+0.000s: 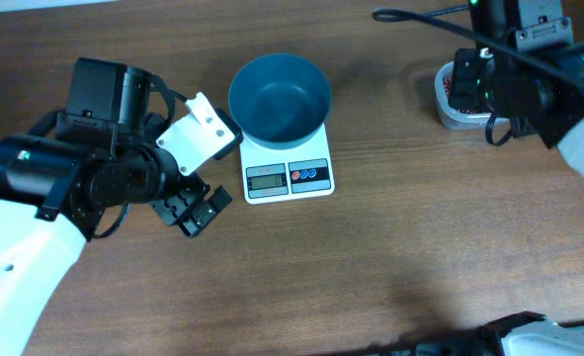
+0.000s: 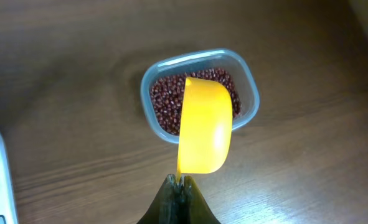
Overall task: Scoop item into bowl and weigh 50g on scale
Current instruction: 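Lower the scoop into the red beans with the right gripper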
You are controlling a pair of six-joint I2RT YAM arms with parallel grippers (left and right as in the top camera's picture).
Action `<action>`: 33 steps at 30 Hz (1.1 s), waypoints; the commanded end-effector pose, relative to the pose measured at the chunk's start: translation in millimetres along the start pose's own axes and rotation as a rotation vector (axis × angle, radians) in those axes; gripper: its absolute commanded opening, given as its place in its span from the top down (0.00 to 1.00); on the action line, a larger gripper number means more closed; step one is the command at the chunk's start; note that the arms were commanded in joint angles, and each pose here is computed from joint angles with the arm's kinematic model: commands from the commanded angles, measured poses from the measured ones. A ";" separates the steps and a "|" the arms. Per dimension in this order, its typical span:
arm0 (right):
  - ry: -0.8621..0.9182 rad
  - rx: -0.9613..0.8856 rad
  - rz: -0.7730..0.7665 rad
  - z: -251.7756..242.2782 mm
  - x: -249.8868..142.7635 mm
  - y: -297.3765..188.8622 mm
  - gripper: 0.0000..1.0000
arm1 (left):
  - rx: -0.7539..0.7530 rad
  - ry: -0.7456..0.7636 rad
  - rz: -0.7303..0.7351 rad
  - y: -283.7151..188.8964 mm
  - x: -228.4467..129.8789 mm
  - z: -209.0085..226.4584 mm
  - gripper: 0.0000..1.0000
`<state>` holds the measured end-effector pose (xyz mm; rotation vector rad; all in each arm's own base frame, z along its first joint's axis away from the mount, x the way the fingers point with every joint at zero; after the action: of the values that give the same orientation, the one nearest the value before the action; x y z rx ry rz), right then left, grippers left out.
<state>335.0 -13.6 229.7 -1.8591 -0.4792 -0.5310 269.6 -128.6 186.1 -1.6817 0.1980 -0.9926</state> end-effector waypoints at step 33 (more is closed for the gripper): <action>-0.334 -0.060 0.250 -42.7 -23.3 160.9 0.96 | 0.013 0.023 -0.027 -7.0 8.9 1.2 0.01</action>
<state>399.2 -105.7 117.7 -2.0462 -0.4661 -0.0869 270.4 -128.8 187.7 -1.6804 0.1944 -0.9964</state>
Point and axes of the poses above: each gripper's point midway between its finger pads, its own y axis out along the fingers, its own z axis along the line the jaws close on, x = y × z, the point moved 1 cm from there along -y, back along the fingers, and after that the axes turned 14 degrees about -y, right-handed, at the moved point
